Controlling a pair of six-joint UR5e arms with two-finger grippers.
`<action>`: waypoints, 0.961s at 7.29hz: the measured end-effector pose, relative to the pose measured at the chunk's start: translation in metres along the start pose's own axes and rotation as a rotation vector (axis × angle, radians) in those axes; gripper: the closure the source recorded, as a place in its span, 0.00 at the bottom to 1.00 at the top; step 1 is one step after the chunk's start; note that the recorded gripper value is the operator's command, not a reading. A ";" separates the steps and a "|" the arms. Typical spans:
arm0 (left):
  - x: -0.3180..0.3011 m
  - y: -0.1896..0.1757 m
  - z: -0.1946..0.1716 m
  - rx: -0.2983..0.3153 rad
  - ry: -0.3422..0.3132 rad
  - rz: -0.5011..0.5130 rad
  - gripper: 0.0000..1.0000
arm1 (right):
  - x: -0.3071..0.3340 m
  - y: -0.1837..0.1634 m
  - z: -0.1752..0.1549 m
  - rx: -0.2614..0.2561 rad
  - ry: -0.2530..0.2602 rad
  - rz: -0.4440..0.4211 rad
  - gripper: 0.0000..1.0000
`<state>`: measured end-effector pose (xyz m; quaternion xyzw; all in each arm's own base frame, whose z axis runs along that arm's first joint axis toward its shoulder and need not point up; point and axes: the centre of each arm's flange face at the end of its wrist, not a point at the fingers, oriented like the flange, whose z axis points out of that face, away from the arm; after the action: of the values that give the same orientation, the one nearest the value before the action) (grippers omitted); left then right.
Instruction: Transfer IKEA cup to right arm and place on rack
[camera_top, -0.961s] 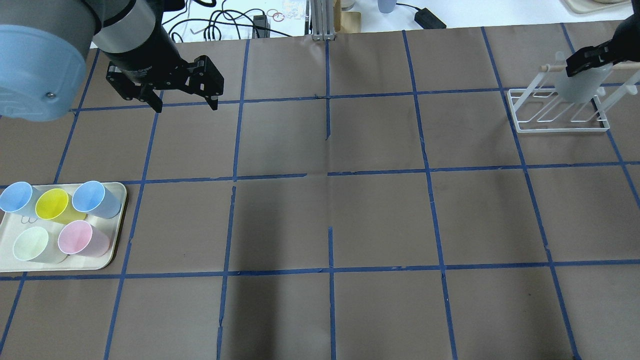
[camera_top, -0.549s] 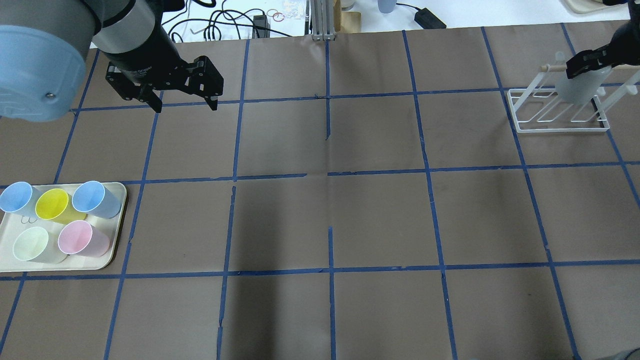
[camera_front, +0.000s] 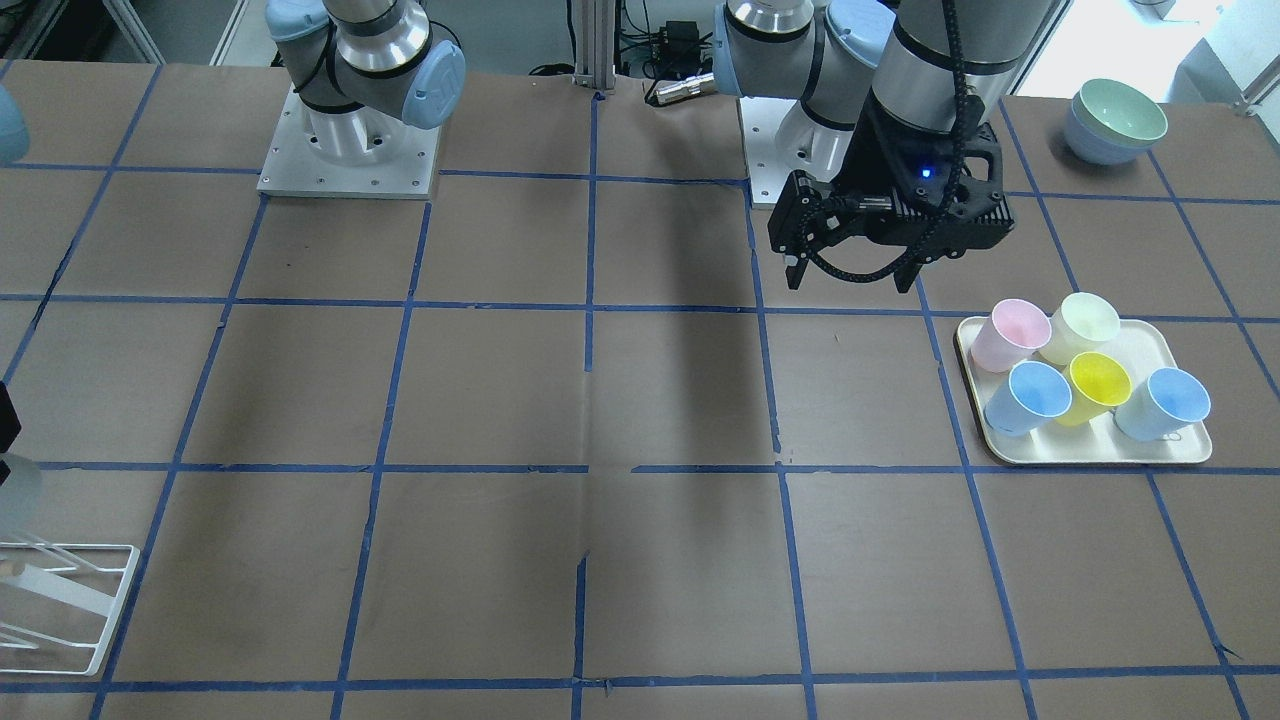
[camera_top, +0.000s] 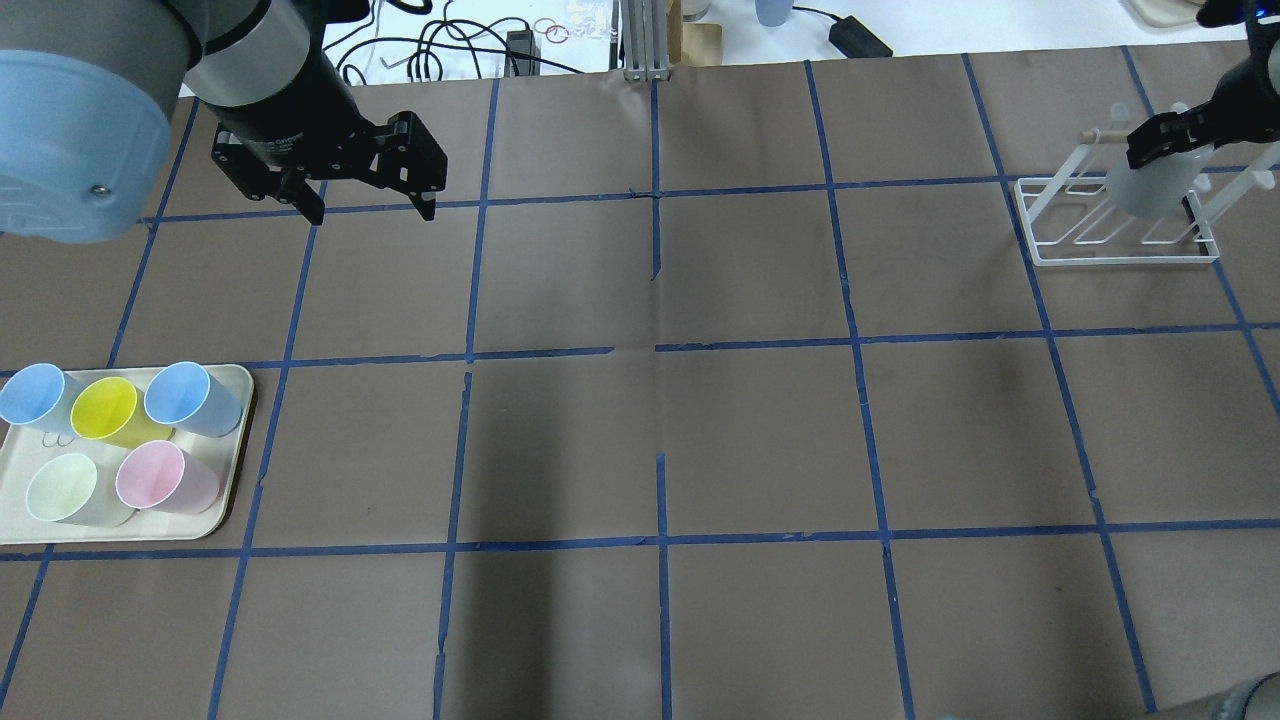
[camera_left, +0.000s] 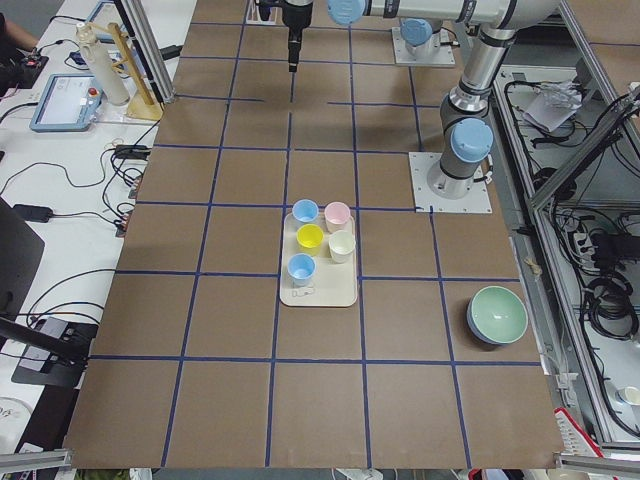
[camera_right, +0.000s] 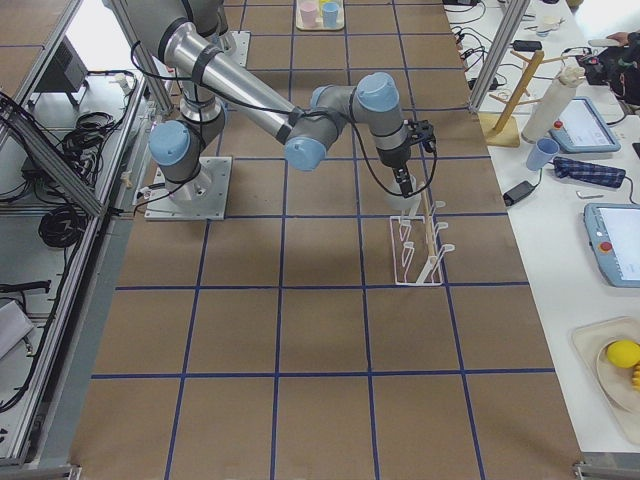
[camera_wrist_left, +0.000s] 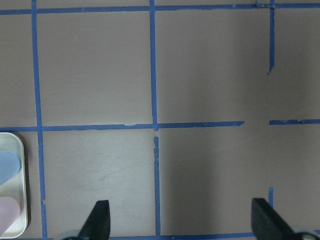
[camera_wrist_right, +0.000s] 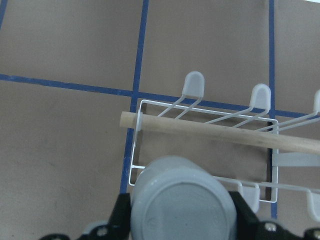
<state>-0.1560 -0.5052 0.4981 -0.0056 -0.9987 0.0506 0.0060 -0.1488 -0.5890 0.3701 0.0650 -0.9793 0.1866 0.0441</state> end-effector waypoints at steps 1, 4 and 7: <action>0.000 0.000 0.000 -0.001 0.000 0.000 0.00 | 0.001 0.000 0.005 -0.002 -0.001 0.001 0.70; -0.001 -0.001 0.001 -0.002 0.000 0.001 0.00 | 0.007 -0.001 0.025 0.008 0.012 0.006 0.52; -0.002 -0.002 0.001 -0.001 0.001 -0.001 0.00 | 0.006 0.001 0.032 -0.001 0.008 0.013 0.36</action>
<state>-0.1537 -0.5072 0.4972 -0.0051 -0.9987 0.0503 0.0066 -0.1573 -0.6005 0.3403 0.0579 -0.9796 0.1867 0.0467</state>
